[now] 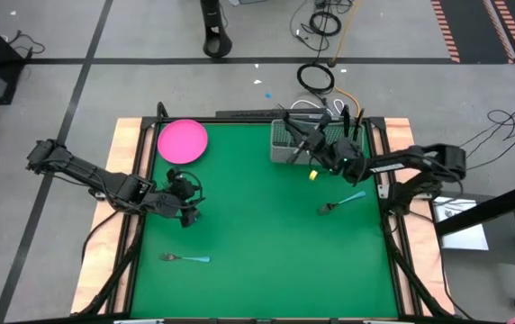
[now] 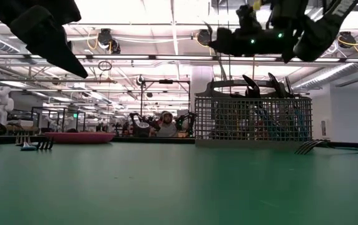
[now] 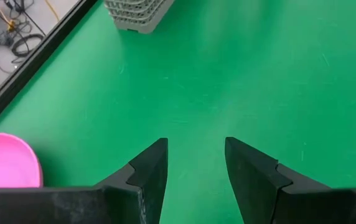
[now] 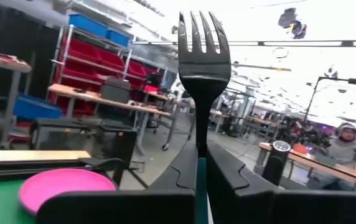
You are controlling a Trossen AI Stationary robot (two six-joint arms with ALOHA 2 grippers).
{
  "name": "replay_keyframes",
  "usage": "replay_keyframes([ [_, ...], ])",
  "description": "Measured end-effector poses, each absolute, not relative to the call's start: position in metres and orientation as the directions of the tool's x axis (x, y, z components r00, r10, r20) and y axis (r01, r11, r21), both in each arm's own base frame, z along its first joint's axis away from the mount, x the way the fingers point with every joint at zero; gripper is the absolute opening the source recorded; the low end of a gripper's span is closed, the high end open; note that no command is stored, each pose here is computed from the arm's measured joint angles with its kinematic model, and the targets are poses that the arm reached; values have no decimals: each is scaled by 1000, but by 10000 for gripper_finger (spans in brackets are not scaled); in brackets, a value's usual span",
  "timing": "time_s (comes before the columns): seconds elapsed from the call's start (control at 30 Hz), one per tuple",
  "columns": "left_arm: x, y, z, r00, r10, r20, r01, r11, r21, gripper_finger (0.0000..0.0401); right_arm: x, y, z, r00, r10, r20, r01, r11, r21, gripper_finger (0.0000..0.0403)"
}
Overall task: Sort silverware
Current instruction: Put the bottom right black fork into the cutlery rack with the other black fork
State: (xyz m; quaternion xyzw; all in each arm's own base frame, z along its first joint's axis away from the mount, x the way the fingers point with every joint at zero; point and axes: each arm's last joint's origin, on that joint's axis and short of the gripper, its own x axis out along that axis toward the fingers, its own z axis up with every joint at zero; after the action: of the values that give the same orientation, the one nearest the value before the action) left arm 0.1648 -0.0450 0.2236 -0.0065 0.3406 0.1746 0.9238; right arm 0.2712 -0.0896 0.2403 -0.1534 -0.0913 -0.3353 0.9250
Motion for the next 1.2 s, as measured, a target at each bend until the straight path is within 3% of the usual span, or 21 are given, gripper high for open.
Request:
replay_keyframes([
  [0.57,165,-46,223,708,297,-641,-305,947,101,161,285,-107,193,649,-743,163,761,627,-168,0],
  [0.97,165,-46,223,708,296,-642,-305,947,100,161,288,-97,184,548,-828,120,833,528,-165,0],
  [1.2,165,-46,223,708,294,-642,-305,947,98,161,290,-89,179,540,-839,69,834,522,-179,0],
])
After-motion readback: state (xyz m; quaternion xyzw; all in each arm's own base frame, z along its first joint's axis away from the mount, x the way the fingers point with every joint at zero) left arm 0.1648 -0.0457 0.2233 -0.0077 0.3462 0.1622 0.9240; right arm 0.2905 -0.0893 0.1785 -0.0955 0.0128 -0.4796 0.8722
